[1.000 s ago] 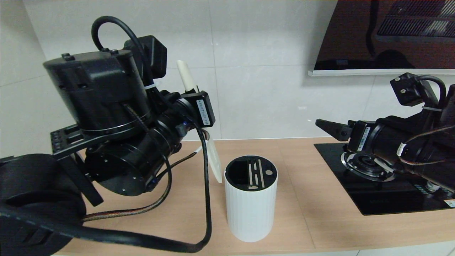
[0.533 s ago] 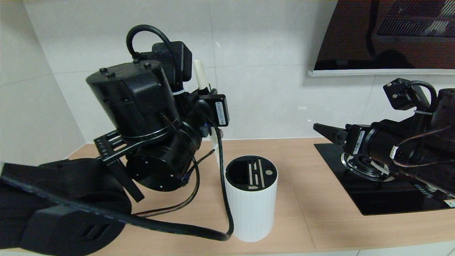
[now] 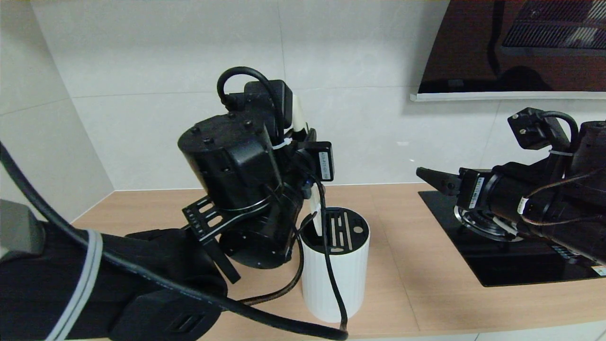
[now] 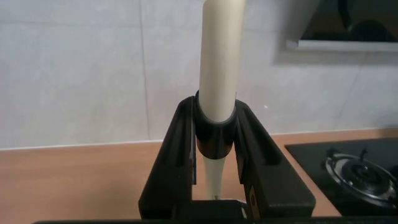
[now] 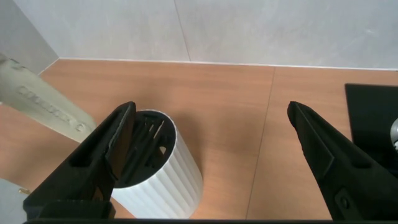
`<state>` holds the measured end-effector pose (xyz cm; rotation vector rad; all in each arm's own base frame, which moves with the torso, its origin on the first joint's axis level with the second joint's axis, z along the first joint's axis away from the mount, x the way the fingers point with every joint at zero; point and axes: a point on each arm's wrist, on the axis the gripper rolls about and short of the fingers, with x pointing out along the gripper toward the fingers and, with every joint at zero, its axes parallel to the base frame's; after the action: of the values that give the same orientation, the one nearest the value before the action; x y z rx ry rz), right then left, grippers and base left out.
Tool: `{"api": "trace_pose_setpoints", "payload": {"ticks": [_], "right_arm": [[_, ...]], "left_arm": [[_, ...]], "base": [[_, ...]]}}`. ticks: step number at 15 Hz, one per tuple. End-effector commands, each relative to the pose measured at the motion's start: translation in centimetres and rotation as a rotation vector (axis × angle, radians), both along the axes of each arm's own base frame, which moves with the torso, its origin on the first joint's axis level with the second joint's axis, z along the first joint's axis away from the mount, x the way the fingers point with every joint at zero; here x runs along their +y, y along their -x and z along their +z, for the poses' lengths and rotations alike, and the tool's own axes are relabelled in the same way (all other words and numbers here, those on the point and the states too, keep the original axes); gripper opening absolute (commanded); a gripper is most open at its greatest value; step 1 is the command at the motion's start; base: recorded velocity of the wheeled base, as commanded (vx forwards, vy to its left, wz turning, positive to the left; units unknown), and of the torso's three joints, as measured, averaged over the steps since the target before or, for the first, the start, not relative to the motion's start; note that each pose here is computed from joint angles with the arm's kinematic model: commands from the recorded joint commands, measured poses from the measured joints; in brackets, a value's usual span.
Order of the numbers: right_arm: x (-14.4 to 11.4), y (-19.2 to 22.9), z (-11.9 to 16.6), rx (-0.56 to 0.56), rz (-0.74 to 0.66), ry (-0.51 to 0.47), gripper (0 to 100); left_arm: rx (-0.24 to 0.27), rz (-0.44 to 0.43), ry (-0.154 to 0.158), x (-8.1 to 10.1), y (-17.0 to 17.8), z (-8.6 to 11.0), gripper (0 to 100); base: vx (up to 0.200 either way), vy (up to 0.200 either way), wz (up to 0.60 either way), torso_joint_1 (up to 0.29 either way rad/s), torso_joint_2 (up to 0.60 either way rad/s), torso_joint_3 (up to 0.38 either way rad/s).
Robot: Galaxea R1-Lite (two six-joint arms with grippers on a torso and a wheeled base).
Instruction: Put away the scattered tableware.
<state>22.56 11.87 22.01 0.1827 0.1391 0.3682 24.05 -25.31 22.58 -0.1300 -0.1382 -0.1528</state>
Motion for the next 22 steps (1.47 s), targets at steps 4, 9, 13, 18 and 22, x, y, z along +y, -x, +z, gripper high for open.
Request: {"api": "trace_pose_setpoints", "payload": {"ticks": [4,9,13,18,22], "right_arm": [[0.1,0.0,-0.1,0.004,0.001,0.002,100],[0.1,-0.1,-0.2,0.007,0.003,0.004,100],[0.1,-0.2,-0.4,0.012,0.004,0.006,100],[0.1,-0.1,-0.6,0.017,0.007,0.008,100],[0.2,-0.1,-0.7,0.019,0.010,0.010,100]], "left_arm": [[0.000,0.003,0.002,-1.4,-0.9,-1.9,0],[0.010,0.005,-0.008,-1.6,-1.1,-2.4,0],[0.060,0.009,-0.064,-2.3,-1.4,-5.0,0],[0.107,-0.017,-0.097,-3.3,-0.9,-7.2,0],[0.133,-0.011,-0.129,-3.4,-0.6,-8.4,0]], "base": [[0.000,0.000,0.00,0.000,0.00,0.000],[0.000,0.000,0.00,0.000,0.00,0.000],[0.000,0.000,0.00,0.000,0.00,0.000],[0.000,0.000,0.00,0.000,0.00,0.000],[0.000,0.000,0.00,0.000,0.00,0.000]]}}
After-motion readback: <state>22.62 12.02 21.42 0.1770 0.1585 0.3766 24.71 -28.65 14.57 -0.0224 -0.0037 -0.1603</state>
